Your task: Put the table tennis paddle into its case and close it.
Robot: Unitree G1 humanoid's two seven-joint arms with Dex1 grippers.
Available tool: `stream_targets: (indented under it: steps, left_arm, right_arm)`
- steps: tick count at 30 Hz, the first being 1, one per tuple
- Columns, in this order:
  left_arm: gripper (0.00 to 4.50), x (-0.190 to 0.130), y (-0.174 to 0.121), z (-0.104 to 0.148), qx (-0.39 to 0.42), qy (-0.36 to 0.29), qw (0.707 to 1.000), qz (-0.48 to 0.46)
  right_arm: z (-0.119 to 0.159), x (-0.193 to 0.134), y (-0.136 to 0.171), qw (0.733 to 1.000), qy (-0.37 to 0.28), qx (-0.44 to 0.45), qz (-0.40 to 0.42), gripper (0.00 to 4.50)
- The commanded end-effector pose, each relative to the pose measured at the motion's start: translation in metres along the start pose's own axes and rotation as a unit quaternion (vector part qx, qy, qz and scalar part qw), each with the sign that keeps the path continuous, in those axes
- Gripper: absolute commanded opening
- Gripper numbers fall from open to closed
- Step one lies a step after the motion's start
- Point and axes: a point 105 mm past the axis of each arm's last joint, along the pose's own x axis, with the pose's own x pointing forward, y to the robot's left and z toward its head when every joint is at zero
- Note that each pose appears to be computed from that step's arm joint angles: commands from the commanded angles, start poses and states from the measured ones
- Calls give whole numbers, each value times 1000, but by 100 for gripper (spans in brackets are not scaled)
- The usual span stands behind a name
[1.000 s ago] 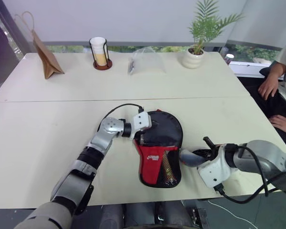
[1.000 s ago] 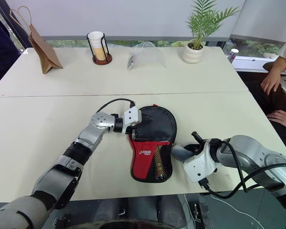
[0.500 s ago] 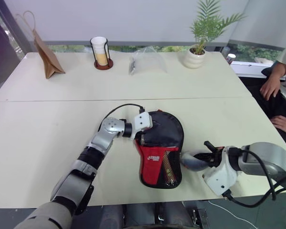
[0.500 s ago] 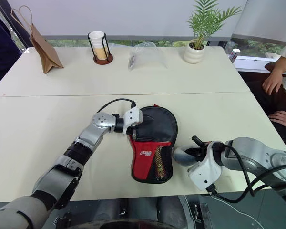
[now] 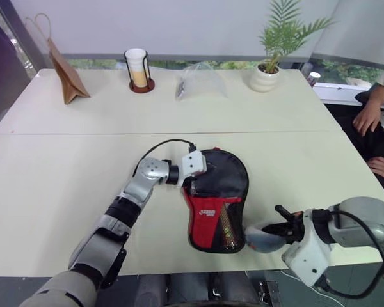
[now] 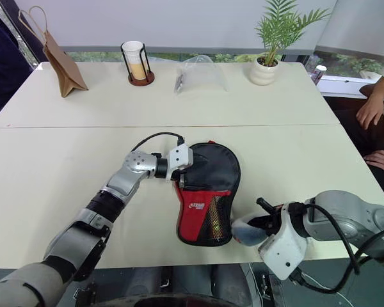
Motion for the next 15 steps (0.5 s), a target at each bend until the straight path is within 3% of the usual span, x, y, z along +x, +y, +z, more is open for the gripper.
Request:
stream_targets:
  steps: [1,15]
  left_arm:
    - [450,-2,-14,-41,-36,73,997,-7]
    - [450,-2,-14,-41,-39,73,997,-3]
  right_arm:
    - [14,-3,4,999,-35,-22,9,47]
    - [5,-13,11,999,-28,-14,23,47]
